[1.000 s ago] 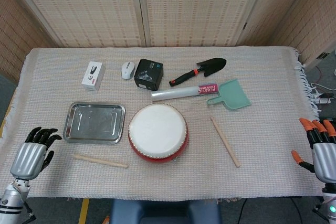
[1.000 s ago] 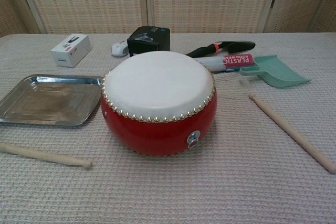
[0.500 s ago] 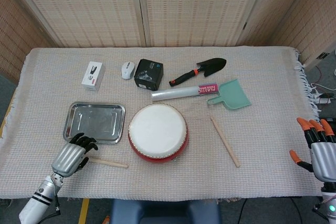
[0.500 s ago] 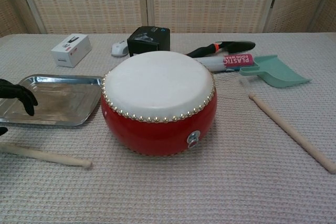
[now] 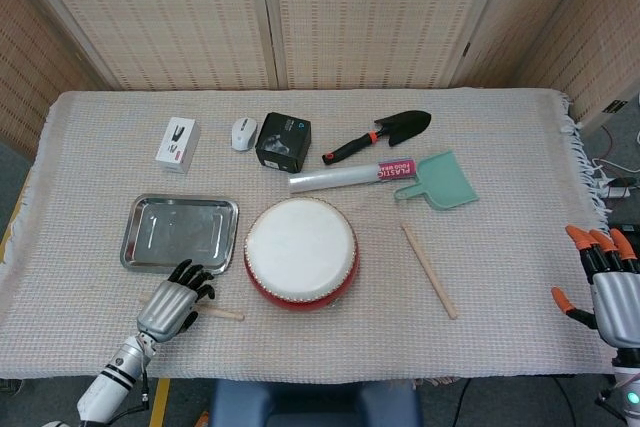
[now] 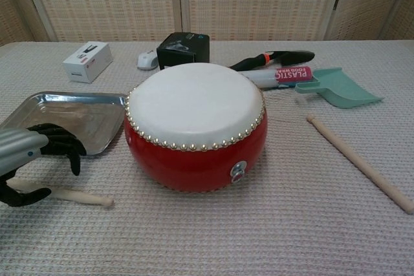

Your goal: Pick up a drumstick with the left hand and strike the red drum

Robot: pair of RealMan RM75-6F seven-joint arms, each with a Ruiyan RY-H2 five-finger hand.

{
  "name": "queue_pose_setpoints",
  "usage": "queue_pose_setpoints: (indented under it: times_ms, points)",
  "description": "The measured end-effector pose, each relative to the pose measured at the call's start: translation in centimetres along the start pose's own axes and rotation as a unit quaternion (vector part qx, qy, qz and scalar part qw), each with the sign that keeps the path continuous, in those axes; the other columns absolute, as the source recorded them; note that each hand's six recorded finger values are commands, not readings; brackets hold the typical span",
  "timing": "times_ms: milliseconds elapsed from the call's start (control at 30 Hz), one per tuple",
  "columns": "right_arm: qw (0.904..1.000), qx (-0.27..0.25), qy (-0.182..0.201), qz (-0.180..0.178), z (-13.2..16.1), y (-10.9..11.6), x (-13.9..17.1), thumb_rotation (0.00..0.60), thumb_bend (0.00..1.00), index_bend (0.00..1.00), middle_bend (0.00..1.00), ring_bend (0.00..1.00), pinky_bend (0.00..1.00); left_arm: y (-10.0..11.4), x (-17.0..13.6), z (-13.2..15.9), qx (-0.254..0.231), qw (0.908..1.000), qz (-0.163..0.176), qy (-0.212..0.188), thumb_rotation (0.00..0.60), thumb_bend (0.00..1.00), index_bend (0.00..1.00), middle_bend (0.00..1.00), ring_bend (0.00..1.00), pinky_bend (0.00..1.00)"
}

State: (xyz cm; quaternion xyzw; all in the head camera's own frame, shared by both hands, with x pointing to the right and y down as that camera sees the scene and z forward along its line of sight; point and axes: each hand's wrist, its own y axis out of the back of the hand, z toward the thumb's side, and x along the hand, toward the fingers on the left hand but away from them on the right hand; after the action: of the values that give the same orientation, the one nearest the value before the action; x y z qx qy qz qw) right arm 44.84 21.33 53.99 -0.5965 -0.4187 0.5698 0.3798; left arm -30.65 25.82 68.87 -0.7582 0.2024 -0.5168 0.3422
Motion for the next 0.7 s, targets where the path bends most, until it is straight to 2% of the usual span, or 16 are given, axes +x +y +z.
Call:
queue_pose_setpoints:
  times_ms: [433, 700]
  points:
    - [0.9999, -0.009, 0.001, 0.010, -0.2, -0.4, -0.2, 0.600, 0.25, 0.08, 0.13, 0.00, 0.03, -1.6, 0.4, 0.6, -0.013, 0.9994, 0.006, 0.030, 0.600, 0.32, 0.48, 0.18, 0.04, 0.01]
    - [0.9999, -0.012, 0.000, 0.012, -0.4, -0.5, -0.2, 0.600, 0.25, 0.08, 0.13, 0.00, 0.03, -2.0, 0.6, 0.6, -0.014, 0.9993, 0.001, 0.035, 0.600, 0.31, 0.50, 0.18, 0.04, 0.01]
